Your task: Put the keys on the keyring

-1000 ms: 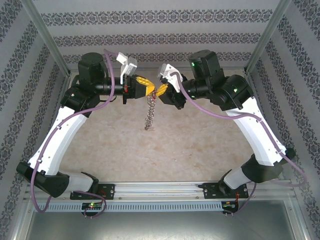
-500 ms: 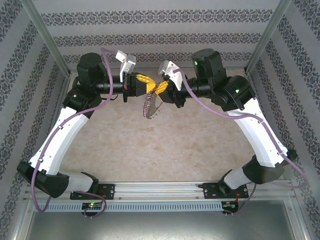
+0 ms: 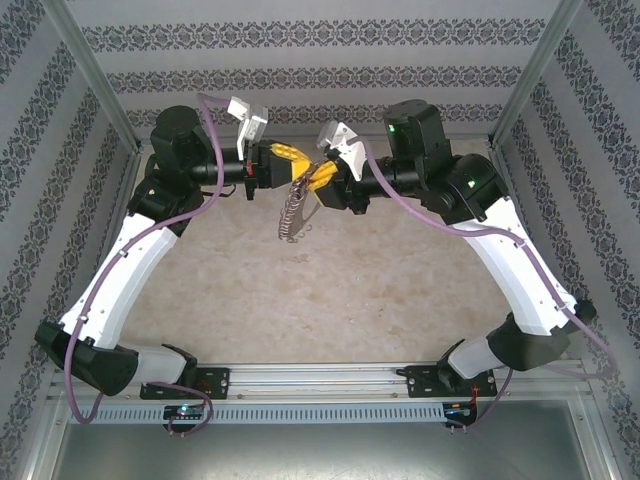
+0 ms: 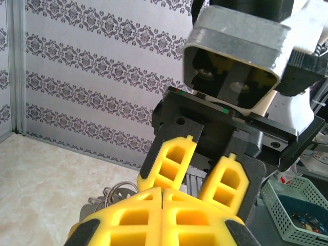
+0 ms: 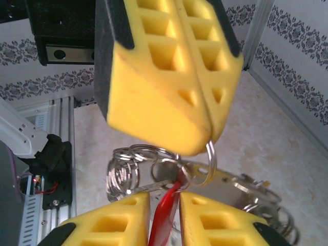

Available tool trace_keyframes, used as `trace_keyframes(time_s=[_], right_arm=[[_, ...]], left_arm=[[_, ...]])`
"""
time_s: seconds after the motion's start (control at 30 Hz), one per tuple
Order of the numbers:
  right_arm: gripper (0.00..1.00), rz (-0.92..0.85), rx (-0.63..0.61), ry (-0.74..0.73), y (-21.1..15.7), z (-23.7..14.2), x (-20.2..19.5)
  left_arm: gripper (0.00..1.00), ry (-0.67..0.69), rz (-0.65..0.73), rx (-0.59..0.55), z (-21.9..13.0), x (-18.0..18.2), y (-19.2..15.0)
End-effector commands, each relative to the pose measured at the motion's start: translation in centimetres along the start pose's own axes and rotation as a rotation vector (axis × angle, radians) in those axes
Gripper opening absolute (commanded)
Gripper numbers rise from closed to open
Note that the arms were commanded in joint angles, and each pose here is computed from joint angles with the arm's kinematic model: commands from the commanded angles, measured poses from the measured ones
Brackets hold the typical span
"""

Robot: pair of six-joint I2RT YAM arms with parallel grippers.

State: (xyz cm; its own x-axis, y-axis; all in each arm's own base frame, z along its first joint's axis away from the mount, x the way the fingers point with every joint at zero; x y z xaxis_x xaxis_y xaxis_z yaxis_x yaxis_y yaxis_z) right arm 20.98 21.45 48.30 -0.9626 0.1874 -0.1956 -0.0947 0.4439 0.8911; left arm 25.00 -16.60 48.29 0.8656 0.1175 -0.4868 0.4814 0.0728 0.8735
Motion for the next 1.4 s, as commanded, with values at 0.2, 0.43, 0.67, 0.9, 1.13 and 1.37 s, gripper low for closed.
trace_keyframes(time_s=[0.2, 0.43, 0.67, 0.9, 1.13, 1.37], right_arm=[[0.34, 0.005, -0.073, -0.012, 0.59, -1.31, 0.17], [0.36, 0.009, -0.079, -0.004, 0.56, -1.20, 0.16], [0.46, 0.017, -0.079, -0.005, 0.45, -0.95, 0.09], [0.46, 0.015, -0.062, -0.041, 0.29, -0.83, -0.22], [0.46, 0.010, -0.077, -0.055, 0.38, -1.12, -0.11], [0.46, 0.020, -0.110, -0.052, 0.41, -1.70, 0.11]], left_arm=[[0.00, -0.050, 0.078, -0.049, -0.87, -1.90, 1.26], [0.00, -0.052, 0.079, -0.056, -0.94, -2.09, 1.37], [0.00, -0.052, 0.078, -0.057, -1.01, -2.27, 1.40], [0.00, -0.053, 0.075, -0.056, -1.06, -2.32, 1.29], [0.00, -0.052, 0.073, -0.053, -1.07, -2.22, 1.21], [0.00, -0.051, 0.072, -0.052, -1.05, -2.14, 1.14]])
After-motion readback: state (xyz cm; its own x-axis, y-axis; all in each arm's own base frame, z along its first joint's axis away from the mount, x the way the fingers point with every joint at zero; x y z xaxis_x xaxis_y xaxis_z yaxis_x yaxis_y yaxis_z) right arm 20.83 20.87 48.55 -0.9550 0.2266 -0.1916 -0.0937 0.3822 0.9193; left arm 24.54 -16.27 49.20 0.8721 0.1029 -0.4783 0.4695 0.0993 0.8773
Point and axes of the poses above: each hand's point on the last joint's axis, 136 mm out from that joint toward the fingers, its own z axis out along the fingers, its own x axis along the line the jaws close on, y = z × x, the point moved 10 cm from there along -z, back along the fingers, and after that the axes turned 14 degrees about -z, right-handed, at the moved point
